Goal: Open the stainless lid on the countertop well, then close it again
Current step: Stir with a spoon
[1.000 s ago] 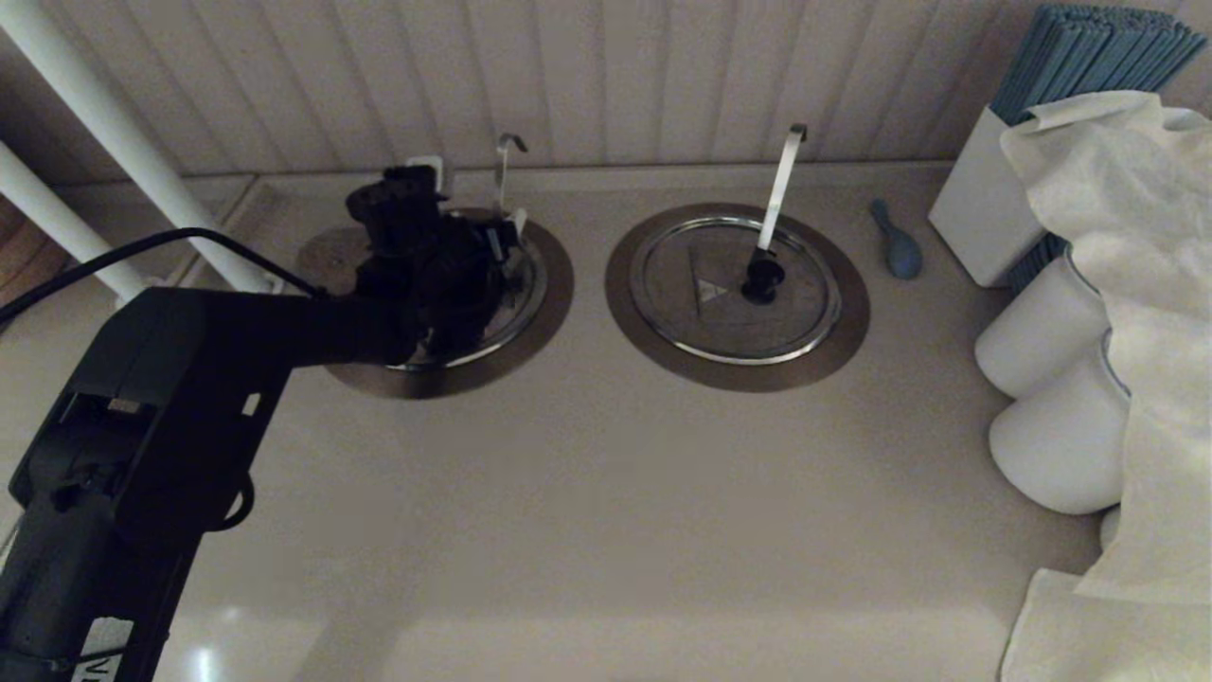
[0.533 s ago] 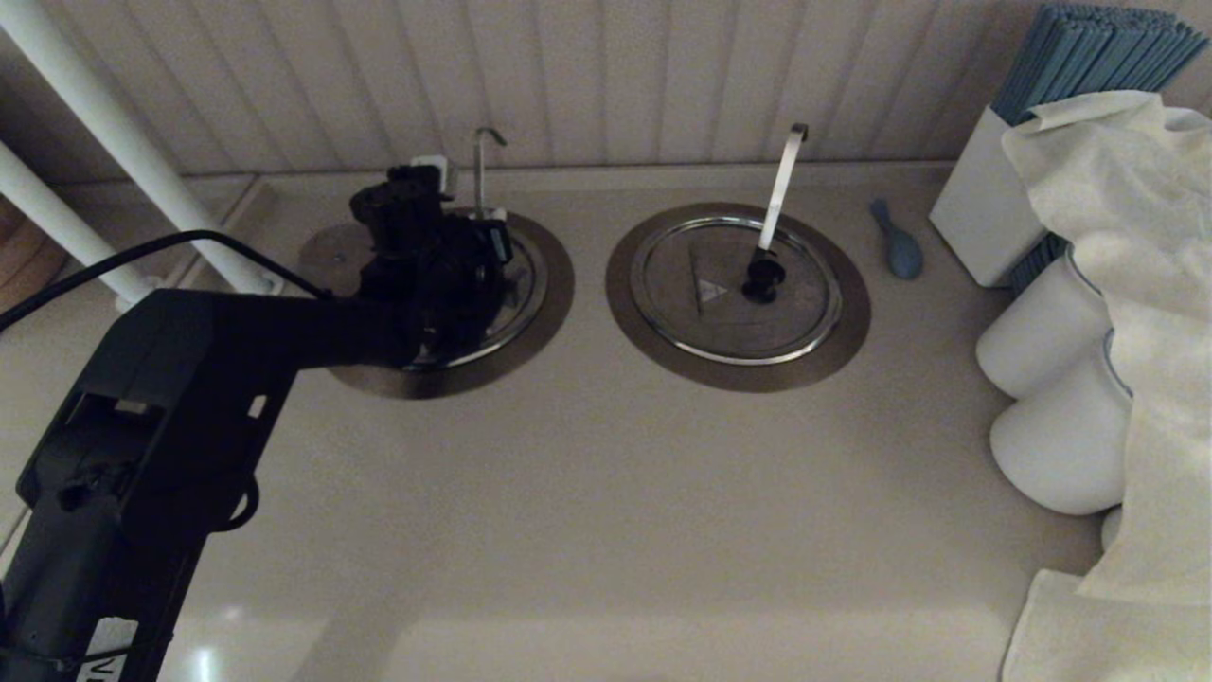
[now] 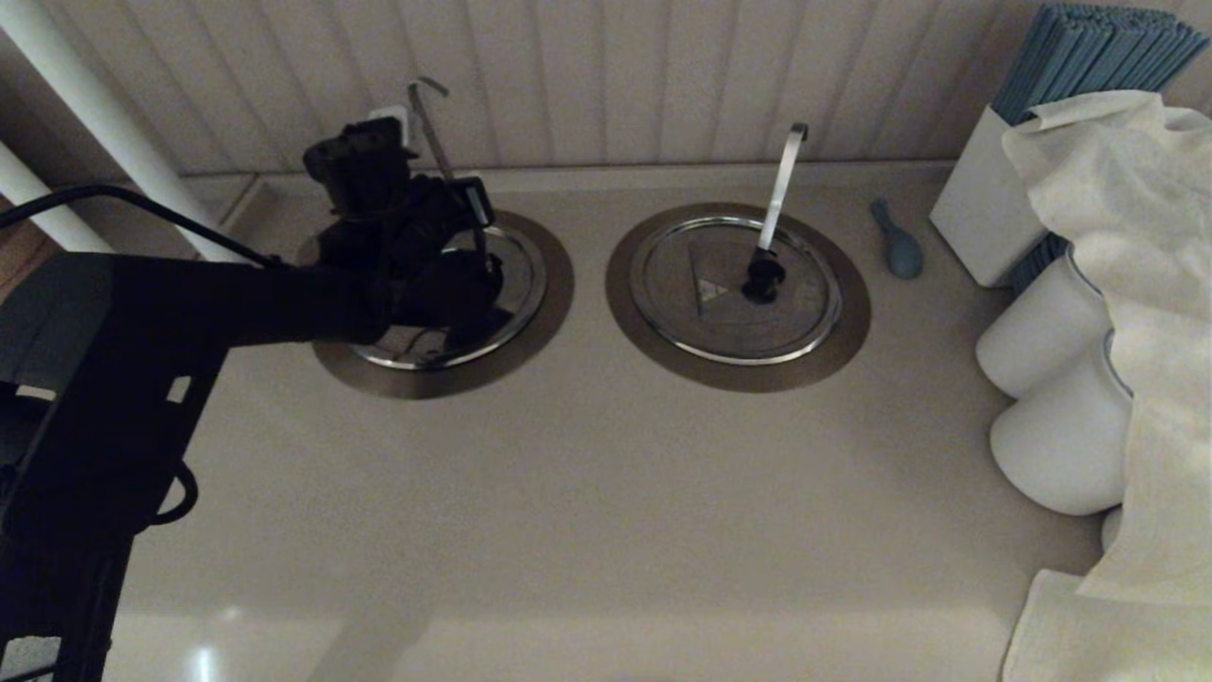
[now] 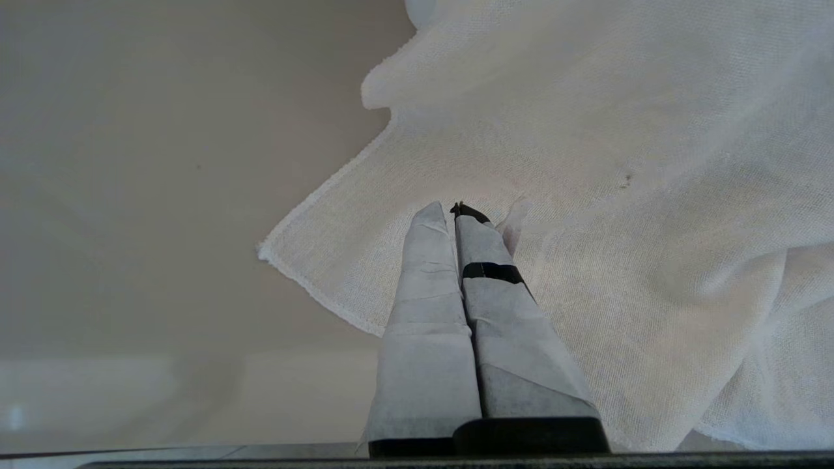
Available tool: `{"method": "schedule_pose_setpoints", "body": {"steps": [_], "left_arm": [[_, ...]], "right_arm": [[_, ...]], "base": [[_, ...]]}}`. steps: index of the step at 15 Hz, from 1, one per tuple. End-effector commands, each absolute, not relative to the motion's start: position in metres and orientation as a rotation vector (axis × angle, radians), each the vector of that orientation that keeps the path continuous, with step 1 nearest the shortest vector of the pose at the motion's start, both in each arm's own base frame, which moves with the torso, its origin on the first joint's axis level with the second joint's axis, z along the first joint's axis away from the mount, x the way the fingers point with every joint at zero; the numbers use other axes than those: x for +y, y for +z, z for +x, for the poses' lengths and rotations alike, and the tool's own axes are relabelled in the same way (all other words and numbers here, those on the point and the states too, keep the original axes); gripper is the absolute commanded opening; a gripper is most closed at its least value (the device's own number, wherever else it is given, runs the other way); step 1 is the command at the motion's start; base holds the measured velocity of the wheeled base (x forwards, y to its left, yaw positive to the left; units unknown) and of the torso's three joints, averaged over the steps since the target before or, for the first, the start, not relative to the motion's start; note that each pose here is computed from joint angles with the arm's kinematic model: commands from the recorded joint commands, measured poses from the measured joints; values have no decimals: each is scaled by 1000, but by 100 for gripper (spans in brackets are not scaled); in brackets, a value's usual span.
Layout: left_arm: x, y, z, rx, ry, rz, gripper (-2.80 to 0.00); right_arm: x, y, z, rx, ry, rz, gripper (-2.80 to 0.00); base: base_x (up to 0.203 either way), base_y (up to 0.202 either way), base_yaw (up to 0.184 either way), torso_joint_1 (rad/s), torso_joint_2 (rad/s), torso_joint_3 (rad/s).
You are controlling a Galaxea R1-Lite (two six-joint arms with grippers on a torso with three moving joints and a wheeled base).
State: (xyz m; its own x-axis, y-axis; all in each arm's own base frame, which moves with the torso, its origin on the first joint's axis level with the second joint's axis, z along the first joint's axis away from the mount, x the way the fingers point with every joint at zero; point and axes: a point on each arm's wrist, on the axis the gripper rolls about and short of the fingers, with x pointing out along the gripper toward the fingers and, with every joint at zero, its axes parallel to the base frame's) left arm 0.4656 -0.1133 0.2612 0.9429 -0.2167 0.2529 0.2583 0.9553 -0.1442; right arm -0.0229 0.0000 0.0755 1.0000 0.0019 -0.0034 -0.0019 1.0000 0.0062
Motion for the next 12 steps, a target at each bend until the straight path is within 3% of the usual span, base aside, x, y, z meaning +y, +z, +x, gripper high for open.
{"method": "schedule_pose_setpoints", "body": {"steps": [1, 6, 12], "left_arm": [[-108, 291, 442, -281, -248, -182, -280], [-96, 320, 385, -214, -333, -129, -280], [-111, 291, 392, -68, -404, -15, -280]], "right_arm": [[0, 75, -23, 3, 2, 6, -280], [0, 75, -23, 3, 2, 6, -280], [0, 75, -23, 3, 2, 6, -280]], "base": [[0, 0, 0, 0, 0, 0], [0, 0, 0, 0, 0, 0], [0, 0, 0, 0, 0, 0]]}}
